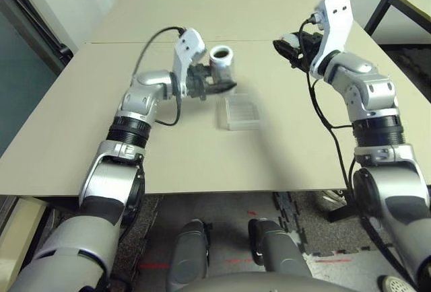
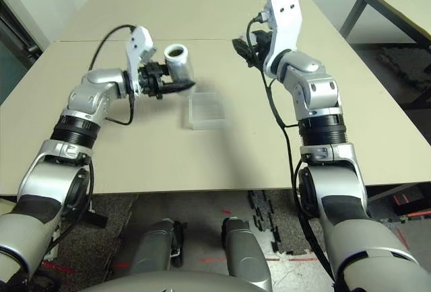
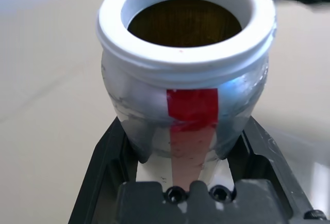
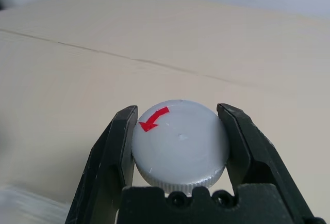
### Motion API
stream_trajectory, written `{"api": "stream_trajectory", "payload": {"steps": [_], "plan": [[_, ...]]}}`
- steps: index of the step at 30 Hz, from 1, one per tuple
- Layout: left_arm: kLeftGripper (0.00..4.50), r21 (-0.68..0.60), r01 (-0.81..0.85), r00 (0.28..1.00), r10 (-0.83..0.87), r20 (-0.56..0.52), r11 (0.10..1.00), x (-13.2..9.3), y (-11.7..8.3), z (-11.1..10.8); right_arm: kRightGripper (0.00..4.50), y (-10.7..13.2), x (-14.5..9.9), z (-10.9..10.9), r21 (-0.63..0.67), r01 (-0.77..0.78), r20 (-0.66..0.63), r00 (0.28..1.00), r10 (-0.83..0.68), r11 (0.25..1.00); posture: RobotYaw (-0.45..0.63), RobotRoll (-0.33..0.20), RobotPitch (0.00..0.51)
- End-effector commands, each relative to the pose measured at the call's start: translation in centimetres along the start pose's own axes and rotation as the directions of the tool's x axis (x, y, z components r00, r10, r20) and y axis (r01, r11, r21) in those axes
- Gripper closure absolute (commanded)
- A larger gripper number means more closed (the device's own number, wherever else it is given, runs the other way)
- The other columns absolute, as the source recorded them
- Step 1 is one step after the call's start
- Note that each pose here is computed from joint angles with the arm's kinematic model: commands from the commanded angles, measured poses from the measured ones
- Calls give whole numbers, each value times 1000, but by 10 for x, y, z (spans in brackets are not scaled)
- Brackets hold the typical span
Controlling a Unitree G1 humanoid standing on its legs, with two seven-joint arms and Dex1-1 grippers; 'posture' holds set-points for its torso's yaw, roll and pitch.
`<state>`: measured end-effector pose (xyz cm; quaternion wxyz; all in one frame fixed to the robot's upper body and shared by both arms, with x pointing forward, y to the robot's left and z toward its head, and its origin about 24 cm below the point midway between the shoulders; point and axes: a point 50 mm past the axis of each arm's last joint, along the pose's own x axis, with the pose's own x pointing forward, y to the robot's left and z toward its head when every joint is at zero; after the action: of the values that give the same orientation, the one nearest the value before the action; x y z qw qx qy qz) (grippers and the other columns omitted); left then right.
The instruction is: Pour the medicine from the bottle into the box.
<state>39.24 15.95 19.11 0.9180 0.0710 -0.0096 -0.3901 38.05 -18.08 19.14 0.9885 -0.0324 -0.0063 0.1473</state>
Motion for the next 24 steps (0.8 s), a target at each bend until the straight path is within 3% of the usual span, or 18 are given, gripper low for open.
{"api": "stream_trajectory", "payload": {"steps": [1, 6, 12, 24], "plan": [[1956, -11, -148, 989, 148, 7, 989, -6, 15, -8, 1915, -8, -3, -12, -1, 65, -7, 998, -65, 998, -12, 0, 86], [1956, -52, -367, 930, 367, -3, 929, -20, 30, -33, 1915, -16, -13, -41, 27, 179, -57, 982, -178, 983, 3, 0, 91], [1956, -108, -522, 852, 522, -32, 846, -28, 36, -55, 1915, -9, -23, -72, 65, 209, -114, 973, -201, 976, 5, 0, 95], [1956, -149, -574, 819, 559, -130, 805, -21, 25, -82, 1915, 4, -22, -101, 85, 170, -172, 973, -153, 982, -3, 0, 95]]}}
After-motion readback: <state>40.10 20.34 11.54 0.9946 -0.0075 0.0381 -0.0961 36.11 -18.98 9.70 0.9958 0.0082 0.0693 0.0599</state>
